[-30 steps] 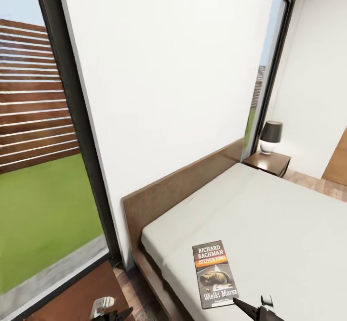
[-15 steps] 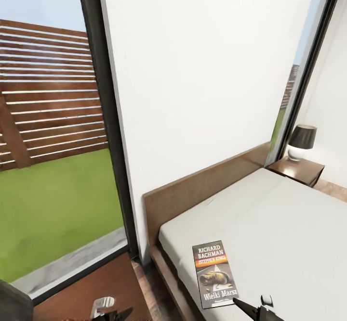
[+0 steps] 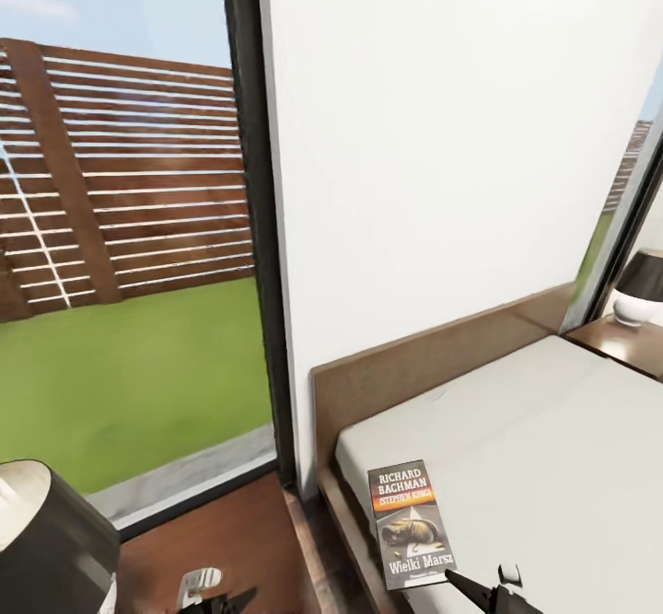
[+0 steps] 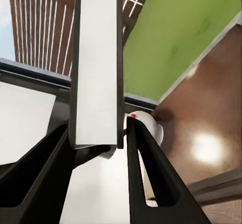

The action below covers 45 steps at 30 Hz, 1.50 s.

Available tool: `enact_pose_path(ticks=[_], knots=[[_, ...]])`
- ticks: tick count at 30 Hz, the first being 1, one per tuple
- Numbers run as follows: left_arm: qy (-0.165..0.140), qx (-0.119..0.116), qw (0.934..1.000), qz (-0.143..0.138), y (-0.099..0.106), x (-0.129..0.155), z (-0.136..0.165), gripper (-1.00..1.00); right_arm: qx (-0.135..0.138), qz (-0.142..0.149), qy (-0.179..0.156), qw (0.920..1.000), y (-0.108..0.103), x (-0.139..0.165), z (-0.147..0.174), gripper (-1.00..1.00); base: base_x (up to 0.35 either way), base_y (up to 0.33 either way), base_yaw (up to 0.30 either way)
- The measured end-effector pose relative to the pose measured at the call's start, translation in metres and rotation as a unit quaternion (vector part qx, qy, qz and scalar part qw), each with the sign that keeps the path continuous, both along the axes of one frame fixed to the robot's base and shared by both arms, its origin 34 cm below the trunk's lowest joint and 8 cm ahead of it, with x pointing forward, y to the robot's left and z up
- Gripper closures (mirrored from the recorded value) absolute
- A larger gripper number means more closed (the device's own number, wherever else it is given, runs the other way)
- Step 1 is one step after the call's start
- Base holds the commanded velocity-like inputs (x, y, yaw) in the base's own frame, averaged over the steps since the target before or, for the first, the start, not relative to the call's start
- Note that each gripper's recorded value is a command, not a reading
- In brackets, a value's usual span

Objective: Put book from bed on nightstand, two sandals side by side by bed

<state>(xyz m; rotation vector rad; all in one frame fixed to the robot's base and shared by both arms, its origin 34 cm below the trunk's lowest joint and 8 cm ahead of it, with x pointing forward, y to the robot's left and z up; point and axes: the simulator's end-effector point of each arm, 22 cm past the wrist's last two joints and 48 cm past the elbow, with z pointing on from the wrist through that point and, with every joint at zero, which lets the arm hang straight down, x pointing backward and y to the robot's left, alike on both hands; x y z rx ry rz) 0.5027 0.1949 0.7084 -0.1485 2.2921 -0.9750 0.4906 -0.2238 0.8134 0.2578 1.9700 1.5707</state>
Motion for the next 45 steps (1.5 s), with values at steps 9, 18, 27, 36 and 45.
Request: enact_pose_path(ticks=[9,18,27,36,45], knots=[[0.000,0.000,1.0000,0.000,0.0000,0.0001,0.0001,-1.00,0.001,-0.002,-0.001,1.0000,-0.0004,0.0008,0.0006,1.00,0.000,-0.061,0.291],[-0.001,-0.001,1.0000,0.001,0.0009,0.0001,0.0006,-1.00,0.001,-0.001,-0.001,1.0000,-0.0004,0.0004,0.0004,1.00,0.000,0.069,0.291],[0.000,0.001,1.0000,0.001,0.0012,0.0001,-0.0002,-1.00,0.000,0.000,0.000,1.0000,0.0000,0.0002,0.0002,1.00,0.000,0.138,0.291],[0.001,0.001,1.0000,0.002,0.0007,0.0003,-0.0005,-1.00,0.000,0.000,0.000,1.0000,0.0000,0.0001,0.0001,1.00,0.000,0.004,0.291],[0.001,0.002,1.0000,0.001,0.0006,0.0001,-0.0007,-1.00,0.000,0.000,0.000,1.0000,0.0000,-0.0001,-0.0001,1.00,0.000,0.000,0.292]])
